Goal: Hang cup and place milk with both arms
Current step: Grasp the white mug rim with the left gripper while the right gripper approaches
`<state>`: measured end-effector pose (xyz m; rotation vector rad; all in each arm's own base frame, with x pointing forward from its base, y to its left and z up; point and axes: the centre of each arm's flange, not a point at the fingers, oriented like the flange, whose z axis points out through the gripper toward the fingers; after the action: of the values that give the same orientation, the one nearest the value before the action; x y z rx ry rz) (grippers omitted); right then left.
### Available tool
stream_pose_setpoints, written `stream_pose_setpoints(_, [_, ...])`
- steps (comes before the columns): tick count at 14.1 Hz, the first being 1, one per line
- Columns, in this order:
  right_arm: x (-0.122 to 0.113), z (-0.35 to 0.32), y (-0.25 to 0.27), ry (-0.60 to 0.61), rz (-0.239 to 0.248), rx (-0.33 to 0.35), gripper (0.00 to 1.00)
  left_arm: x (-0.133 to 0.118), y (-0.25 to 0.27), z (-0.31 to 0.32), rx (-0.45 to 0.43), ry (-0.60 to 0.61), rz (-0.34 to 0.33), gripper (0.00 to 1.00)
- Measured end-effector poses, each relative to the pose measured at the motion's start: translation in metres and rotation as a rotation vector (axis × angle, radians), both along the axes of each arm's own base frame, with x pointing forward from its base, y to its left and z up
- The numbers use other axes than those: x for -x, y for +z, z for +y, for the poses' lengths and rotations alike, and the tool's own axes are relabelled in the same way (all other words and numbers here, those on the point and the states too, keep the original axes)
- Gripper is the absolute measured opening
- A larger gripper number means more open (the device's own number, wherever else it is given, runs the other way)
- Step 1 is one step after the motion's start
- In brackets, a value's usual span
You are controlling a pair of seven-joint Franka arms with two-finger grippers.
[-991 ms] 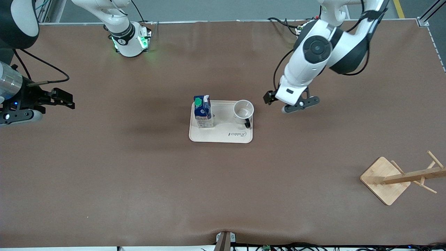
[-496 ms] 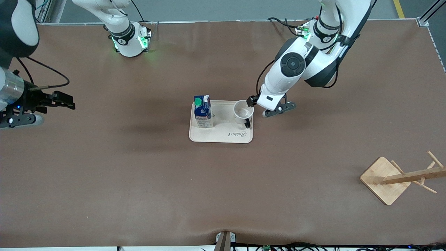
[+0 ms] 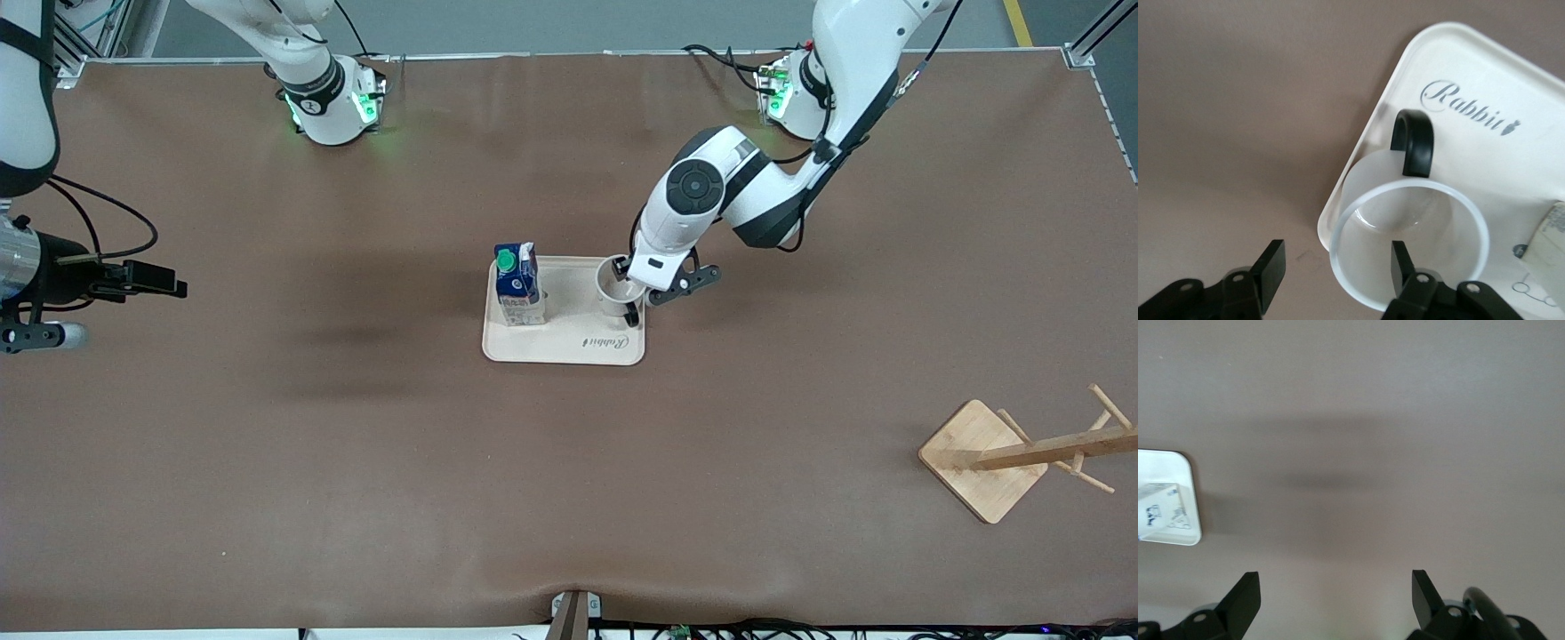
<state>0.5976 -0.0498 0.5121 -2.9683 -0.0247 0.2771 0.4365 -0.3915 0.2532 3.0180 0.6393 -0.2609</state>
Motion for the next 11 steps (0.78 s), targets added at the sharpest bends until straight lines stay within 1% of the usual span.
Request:
stream_pose_setpoints(1, [0.0, 0.004, 0.0, 0.001, -0.001, -0.015, 1.0, 0.002, -0.005, -0.002, -0.002, -0.005, 0.009, 0.67])
stream_pose_setpoints(2, [0.0, 0.01, 0.0, 0.009, 0.001, -0.022, 1.0, 0.005, -0.01, -0.003, -0.006, -0.014, 0.013, 0.67])
stream_pose_setpoints(3, [-0.001, 0.018, 0.0, 0.023, 0.001, -0.026, 1.0, 0.006, -0.015, -0.004, -0.013, -0.02, 0.014, 0.62])
stream_pose_setpoints(4, [-0.002, 0.03, 0.001, 0.042, 0.0, -0.03, 1.0, 0.006, -0.018, -0.004, -0.016, -0.017, 0.015, 0.61])
stream_pose_setpoints(5, [-0.002, 0.047, 0.001, 0.07, -0.001, -0.032, 1.0, 0.006, -0.02, -0.005, -0.017, -0.011, 0.015, 0.58])
stream_pose_setpoints(8, [0.0, 0.11, 0.005, 0.164, -0.009, -0.03, 1.0, 0.006, -0.022, -0.005, -0.015, -0.008, 0.016, 0.27])
stream_pose_setpoints(9, [0.001, 0.122, 0.005, 0.174, -0.009, -0.029, 1.0, 0.005, -0.022, -0.005, -0.014, -0.005, 0.015, 0.15])
stream_pose_setpoints(10, [0.001, 0.128, 0.005, 0.179, -0.009, -0.028, 1.0, 0.004, -0.021, -0.005, -0.013, 0.004, 0.013, 0.06])
stream_pose_setpoints(11, [0.002, 0.131, 0.005, 0.184, -0.012, -0.028, 1.0, 0.003, -0.02, -0.006, -0.013, 0.019, 0.011, 0.07])
